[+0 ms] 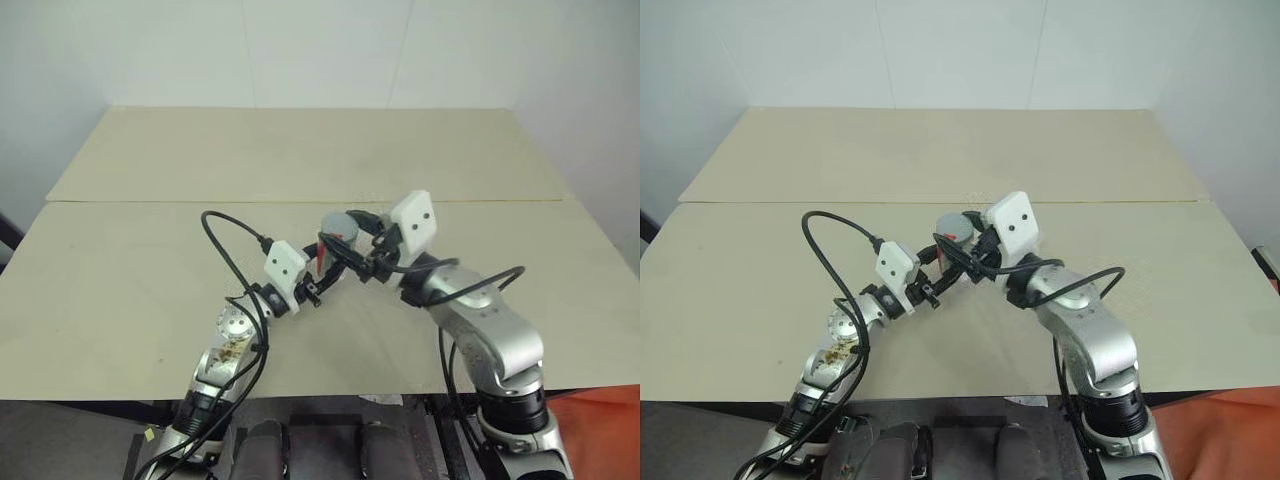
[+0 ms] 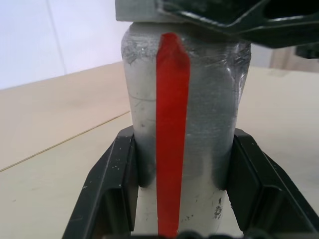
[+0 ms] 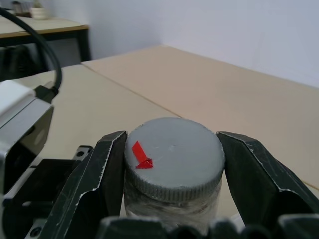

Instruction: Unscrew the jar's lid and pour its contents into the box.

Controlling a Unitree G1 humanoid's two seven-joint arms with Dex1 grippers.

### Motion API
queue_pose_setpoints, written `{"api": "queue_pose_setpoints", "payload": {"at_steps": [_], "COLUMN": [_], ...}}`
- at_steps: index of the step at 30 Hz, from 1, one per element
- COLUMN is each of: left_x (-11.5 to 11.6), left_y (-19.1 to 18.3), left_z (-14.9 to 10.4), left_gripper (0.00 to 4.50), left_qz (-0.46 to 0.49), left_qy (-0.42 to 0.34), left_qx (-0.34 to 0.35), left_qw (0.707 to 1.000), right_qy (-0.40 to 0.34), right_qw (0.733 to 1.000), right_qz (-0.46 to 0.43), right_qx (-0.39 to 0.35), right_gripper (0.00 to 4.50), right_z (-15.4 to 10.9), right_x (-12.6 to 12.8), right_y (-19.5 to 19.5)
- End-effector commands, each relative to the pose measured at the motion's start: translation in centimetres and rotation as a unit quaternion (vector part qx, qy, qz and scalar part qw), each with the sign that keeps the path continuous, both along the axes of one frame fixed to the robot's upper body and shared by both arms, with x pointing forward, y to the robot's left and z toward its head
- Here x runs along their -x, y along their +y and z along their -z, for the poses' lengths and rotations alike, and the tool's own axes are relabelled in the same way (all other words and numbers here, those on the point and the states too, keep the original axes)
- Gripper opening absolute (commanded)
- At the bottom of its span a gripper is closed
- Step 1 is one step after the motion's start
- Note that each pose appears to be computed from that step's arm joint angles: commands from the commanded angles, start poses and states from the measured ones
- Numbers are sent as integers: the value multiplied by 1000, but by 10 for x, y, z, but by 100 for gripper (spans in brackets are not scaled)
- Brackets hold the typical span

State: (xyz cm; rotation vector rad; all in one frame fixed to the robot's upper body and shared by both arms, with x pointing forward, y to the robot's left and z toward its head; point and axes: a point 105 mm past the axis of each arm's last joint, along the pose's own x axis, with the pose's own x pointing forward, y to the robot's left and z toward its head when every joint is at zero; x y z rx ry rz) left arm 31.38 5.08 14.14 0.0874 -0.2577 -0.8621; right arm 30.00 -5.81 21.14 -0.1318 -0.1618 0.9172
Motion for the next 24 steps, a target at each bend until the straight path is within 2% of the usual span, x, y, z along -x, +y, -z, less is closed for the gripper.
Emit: {"api": "queue_pose_setpoints", "payload": {"at_steps": [1,4,8,13,24], "left_x": [11,15,19,22,24], "left_y": [2,1,-2,-8,-11], "left_z": [-22,-23,-27,-28,-29], "left_gripper": [205,205,205,205,205], "left_qz": [34,51,66,75,82], "left_qy": [-37,-35,-38,-44,-45], "left_qx": [17,19,28,25,26], "left_qw": [999,998,997,996,995], "right_qy": [-41,-53,-37,-51,-43], "right_qw": [995,988,975,938,891], "right_qz": [-93,-142,-218,-337,-432], "right_qx": [7,24,10,71,129], "right_gripper": [280,280,280,280,280], "right_z": [-15,-14,-21,-23,-21], "right_x": [16,20,19,19,-12], "right_y": [5,5,2,-3,0]}}
